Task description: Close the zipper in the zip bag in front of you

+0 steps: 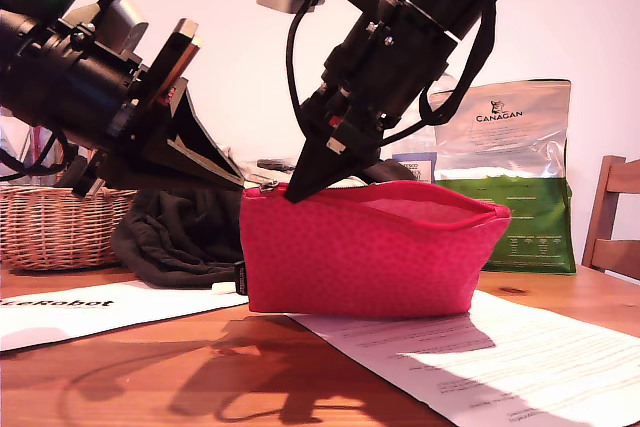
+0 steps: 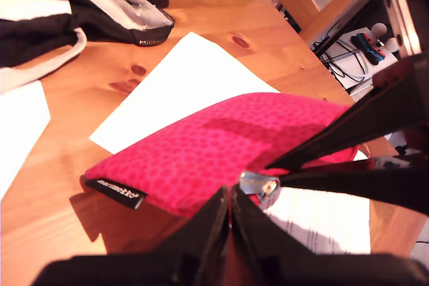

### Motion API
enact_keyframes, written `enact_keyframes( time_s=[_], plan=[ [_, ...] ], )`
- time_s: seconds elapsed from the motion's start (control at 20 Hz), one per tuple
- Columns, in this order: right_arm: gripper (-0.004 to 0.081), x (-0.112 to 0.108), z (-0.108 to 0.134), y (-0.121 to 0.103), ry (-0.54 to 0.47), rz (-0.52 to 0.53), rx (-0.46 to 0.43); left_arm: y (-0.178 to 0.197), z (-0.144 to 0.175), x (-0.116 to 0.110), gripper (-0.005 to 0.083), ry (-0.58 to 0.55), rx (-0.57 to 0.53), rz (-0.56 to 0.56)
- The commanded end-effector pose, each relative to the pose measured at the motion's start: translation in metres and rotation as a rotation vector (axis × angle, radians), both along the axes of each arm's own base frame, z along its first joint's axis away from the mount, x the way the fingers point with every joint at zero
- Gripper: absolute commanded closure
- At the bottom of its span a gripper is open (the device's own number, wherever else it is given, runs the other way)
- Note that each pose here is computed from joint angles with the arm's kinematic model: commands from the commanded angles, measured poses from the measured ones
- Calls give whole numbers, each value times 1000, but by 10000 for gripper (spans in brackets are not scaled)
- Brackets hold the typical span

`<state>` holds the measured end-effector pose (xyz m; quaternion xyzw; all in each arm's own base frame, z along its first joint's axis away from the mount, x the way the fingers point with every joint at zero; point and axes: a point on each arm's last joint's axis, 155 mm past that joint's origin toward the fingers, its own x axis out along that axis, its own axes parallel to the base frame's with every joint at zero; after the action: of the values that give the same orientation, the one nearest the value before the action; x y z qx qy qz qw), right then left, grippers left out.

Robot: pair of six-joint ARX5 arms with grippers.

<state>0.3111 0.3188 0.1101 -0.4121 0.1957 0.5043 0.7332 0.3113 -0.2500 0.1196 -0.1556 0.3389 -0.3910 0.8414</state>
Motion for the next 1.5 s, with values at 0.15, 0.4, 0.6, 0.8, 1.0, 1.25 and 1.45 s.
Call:
enact_keyframes(
  time_s=[0.15,0.4,0.6,0.8,1.0,1.25,1.45],
  plan=[
    [782,-2,0,6,-1,13,9,-2,-2,1,797,46,-33,23],
    [782,-5,1,8,9,29,21,-23,21,-2,797,23,-126,-2],
    [782,-5,1,8,11,28,19,-31,28,-8,797,6,-148,-44],
    [782,-5,1,8,11,28,19,-12,42,7,797,-64,-118,53],
    [782,-4,1,8,9,26,18,11,8,10,797,10,19,158],
    [782,-2,4,9,-3,26,29,7,-5,1,797,60,42,140],
    [782,-2,4,10,-6,27,31,6,-6,1,797,74,35,143]
  ],
)
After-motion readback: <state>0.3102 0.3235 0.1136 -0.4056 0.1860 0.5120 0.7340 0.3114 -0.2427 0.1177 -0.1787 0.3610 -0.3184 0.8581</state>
